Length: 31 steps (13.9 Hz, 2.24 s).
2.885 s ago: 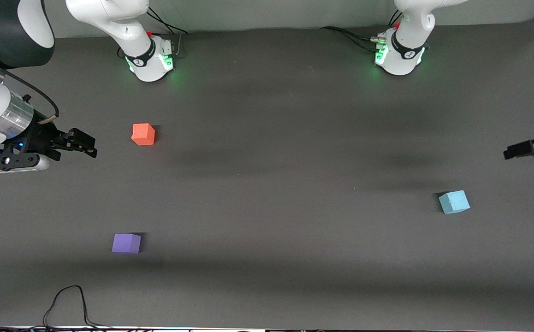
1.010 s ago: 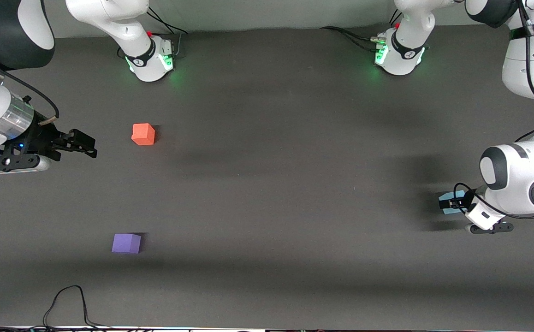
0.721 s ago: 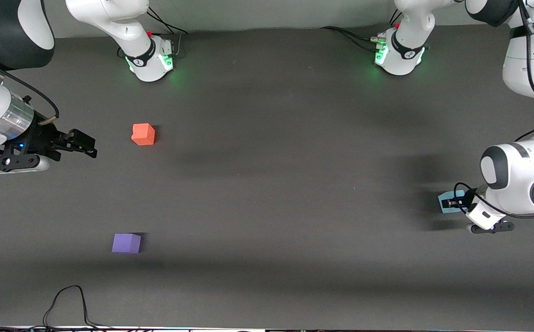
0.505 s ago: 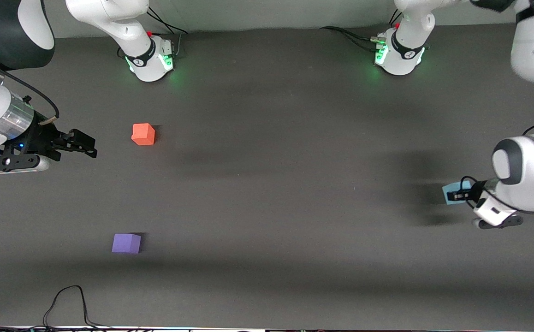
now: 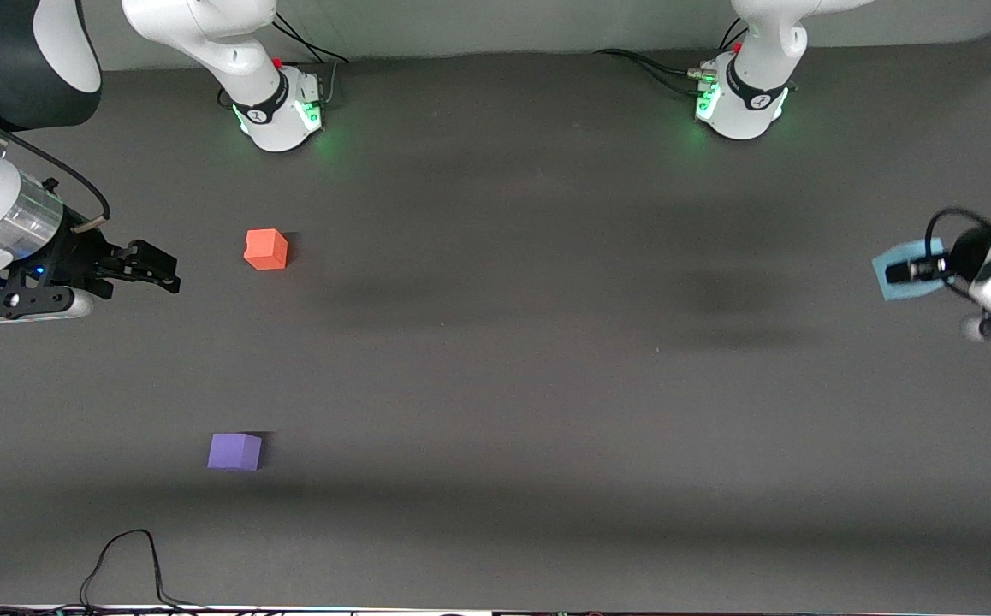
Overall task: Place blue block between orange and purple blocks
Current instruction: 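Carry the blue block with the left gripper toward the table middle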
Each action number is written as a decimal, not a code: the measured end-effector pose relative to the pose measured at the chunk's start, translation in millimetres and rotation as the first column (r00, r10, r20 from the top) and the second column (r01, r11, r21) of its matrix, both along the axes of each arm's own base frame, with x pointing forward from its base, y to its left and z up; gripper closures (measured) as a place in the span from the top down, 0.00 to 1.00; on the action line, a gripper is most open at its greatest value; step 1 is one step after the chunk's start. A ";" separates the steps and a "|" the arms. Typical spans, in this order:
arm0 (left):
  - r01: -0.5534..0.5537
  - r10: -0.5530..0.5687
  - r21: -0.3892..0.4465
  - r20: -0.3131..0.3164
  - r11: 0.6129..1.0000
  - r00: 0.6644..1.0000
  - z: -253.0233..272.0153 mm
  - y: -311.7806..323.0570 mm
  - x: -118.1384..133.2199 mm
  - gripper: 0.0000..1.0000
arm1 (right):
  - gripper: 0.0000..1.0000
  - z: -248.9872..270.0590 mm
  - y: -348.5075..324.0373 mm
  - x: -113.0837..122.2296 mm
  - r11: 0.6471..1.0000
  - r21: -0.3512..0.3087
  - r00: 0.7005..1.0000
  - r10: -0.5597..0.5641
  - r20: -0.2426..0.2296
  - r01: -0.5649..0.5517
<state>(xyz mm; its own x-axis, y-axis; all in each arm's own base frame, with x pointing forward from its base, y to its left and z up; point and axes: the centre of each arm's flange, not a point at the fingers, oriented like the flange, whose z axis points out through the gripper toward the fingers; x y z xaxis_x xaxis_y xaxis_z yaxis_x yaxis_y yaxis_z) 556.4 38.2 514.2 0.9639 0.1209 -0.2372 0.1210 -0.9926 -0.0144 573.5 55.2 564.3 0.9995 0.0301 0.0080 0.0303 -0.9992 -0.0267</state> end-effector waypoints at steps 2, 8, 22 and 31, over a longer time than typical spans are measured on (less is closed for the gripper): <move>-0.001 0.001 0.005 0.003 1.000 1.000 15.8 -16.4 -8.8 0.53 | 1.00 0.0 0.0 0.0 1.000 0.000 1.000 0.000 0.000 0.000; -0.206 0.206 -0.011 0.051 0.979 0.977 29.4 -219.4 -10.1 0.53 | 1.00 -0.2 -0.4 0.1 1.000 0.000 1.000 -0.001 0.000 0.001; -0.349 0.340 -0.006 0.251 0.937 0.906 -272.3 -614.0 -43.0 0.53 | 1.00 -6.0 -6.0 0.3 1.000 -0.002 1.000 -0.011 -0.013 0.011; -0.305 0.283 0.019 0.320 0.952 0.904 -312.8 -629.3 -52.7 0.91 | 1.00 -13.4 -9.0 -0.1 1.000 -0.005 0.999 -0.015 -0.050 0.015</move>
<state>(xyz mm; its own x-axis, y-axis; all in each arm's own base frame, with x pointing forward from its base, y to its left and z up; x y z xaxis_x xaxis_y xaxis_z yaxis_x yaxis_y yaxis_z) 503.7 -591.1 201.4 0.9055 0.4154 0.0864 0.4165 -0.9091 0.0061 573.4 46.2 550.8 0.9990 0.0148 -0.0418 0.0138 -0.9996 -0.0228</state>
